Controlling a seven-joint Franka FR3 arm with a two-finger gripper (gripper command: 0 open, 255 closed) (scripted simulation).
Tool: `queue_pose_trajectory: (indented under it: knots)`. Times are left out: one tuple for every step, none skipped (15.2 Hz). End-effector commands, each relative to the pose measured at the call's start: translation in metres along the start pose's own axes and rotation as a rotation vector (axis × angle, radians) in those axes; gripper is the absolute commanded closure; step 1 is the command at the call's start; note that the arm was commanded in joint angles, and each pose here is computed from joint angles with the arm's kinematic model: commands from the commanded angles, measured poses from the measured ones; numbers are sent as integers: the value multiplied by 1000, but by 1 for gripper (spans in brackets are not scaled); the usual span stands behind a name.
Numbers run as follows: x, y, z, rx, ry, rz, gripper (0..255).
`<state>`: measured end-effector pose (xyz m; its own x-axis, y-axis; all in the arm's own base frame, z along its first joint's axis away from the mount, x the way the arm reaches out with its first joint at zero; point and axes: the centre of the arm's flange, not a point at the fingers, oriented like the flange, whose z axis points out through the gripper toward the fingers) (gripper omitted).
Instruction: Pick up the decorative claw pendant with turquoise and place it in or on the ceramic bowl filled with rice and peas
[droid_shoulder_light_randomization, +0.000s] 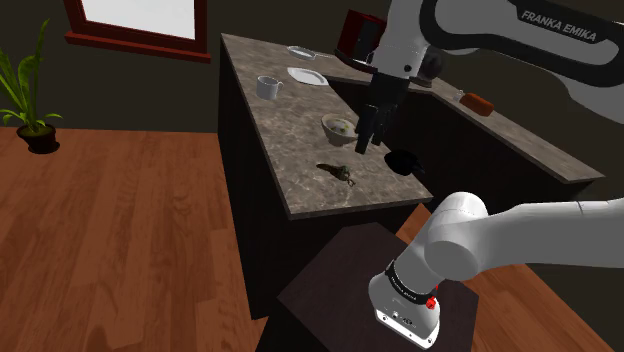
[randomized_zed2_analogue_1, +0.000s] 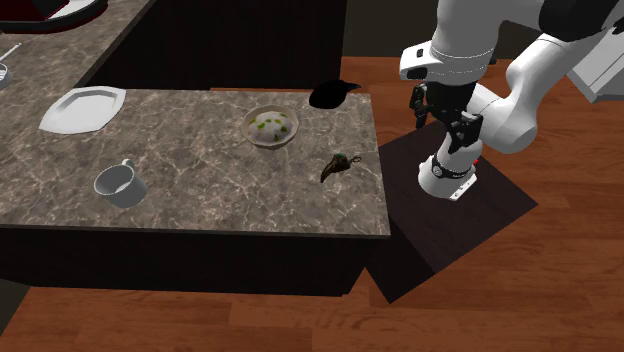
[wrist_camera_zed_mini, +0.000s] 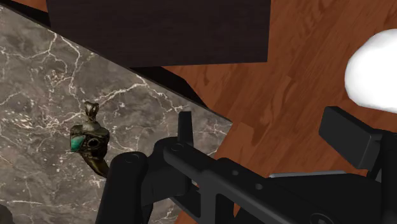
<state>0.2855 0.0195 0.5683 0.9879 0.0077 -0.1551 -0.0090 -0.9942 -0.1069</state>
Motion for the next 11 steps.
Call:
queue_pose_trajectory:
  knots:
    - [0,0,0,0,0,0,0]
    - [7,8,7,-6,-3,-4,0]
    - [14,16,15,-12,-6,-7,0]
    - [22,23,22,-17,-9,-11,0]
    - [29,31,29,-23,-11,-15,0]
    - [36,39,36,-29,-14,-19,0]
    - [43,47,44,-35,-17,-22,0]
    - [51,55,51,-40,-20,-26,0]
    - [58,62,58,-46,-23,-30,0]
    - [65,70,65,-52,-26,-34,0]
    - [73,78,72,-58,-29,-37,0]
